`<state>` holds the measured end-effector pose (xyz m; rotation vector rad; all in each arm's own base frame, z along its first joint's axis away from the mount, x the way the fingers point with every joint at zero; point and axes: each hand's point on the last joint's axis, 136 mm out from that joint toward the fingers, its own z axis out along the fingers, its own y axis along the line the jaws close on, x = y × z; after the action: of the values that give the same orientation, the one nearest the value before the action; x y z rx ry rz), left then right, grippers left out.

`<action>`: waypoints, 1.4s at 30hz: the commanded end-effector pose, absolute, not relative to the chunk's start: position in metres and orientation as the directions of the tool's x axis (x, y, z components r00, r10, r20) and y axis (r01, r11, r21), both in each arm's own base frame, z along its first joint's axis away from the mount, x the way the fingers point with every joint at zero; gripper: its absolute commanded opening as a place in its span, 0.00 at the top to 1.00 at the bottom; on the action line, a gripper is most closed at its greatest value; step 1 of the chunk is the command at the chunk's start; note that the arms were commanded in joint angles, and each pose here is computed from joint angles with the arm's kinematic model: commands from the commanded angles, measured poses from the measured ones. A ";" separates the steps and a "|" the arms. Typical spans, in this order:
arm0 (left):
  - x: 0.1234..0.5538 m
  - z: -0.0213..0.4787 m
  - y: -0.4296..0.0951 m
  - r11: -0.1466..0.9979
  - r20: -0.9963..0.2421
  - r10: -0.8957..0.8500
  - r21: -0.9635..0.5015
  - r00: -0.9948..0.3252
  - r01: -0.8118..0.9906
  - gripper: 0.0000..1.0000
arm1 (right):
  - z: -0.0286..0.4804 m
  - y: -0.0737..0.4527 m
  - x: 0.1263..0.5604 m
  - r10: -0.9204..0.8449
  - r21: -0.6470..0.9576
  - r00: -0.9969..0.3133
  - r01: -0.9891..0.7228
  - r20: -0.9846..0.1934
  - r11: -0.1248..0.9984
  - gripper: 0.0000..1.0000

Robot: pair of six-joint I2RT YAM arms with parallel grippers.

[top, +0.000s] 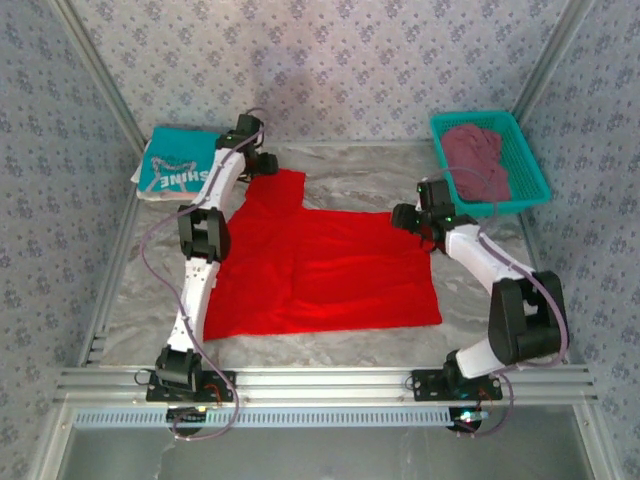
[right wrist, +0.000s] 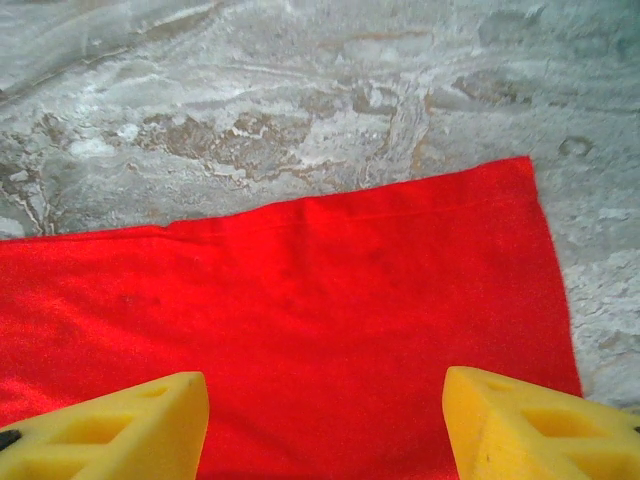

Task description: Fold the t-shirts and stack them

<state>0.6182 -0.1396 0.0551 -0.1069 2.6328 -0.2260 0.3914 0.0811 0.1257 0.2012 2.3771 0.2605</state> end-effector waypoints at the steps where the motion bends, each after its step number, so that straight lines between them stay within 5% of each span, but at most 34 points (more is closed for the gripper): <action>1: 0.614 0.045 -0.152 0.973 -0.437 -0.095 -0.230 -0.894 0.009 0.30 | 0.138 0.078 0.397 0.183 0.217 -0.643 0.027 -0.744 0.976 0.34; 12: 0.614 0.021 -0.175 0.946 -0.399 -0.115 -0.323 -0.910 0.023 0.41 | 0.124 0.102 0.389 0.182 0.261 -0.574 -0.058 -0.799 0.964 0.33; 20: 0.622 0.038 -0.181 0.940 -0.445 -0.120 -0.339 -0.887 0.043 0.78 | 0.118 0.101 0.389 0.176 0.252 -0.595 -0.046 -0.784 0.967 0.33; 32: 0.636 0.089 -0.163 0.966 -0.566 -0.108 -0.253 -0.817 0.048 1.00 | 0.113 0.106 0.388 0.185 0.274 -0.610 -0.055 -0.770 0.960 0.32; 35: 0.644 0.104 -0.158 0.973 -0.613 -0.106 -0.226 -0.783 0.045 0.92 | 0.114 0.104 0.389 0.175 0.259 -0.606 -0.054 -0.776 0.964 0.32; 39: 0.656 0.112 -0.147 0.973 -0.650 -0.136 -0.228 -0.748 0.022 0.48 | 0.118 0.105 0.393 0.175 0.258 -0.594 -0.058 -0.786 0.964 0.32; 42: 0.663 0.103 -0.142 0.966 -0.647 -0.167 -0.258 -0.744 0.008 0.43 | 0.119 0.108 0.394 0.171 0.262 -0.593 -0.070 -0.787 0.962 0.32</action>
<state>0.6463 -0.1547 0.0507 -0.0754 2.5181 -0.2999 0.3854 0.1038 0.1079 0.0937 2.2172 0.3289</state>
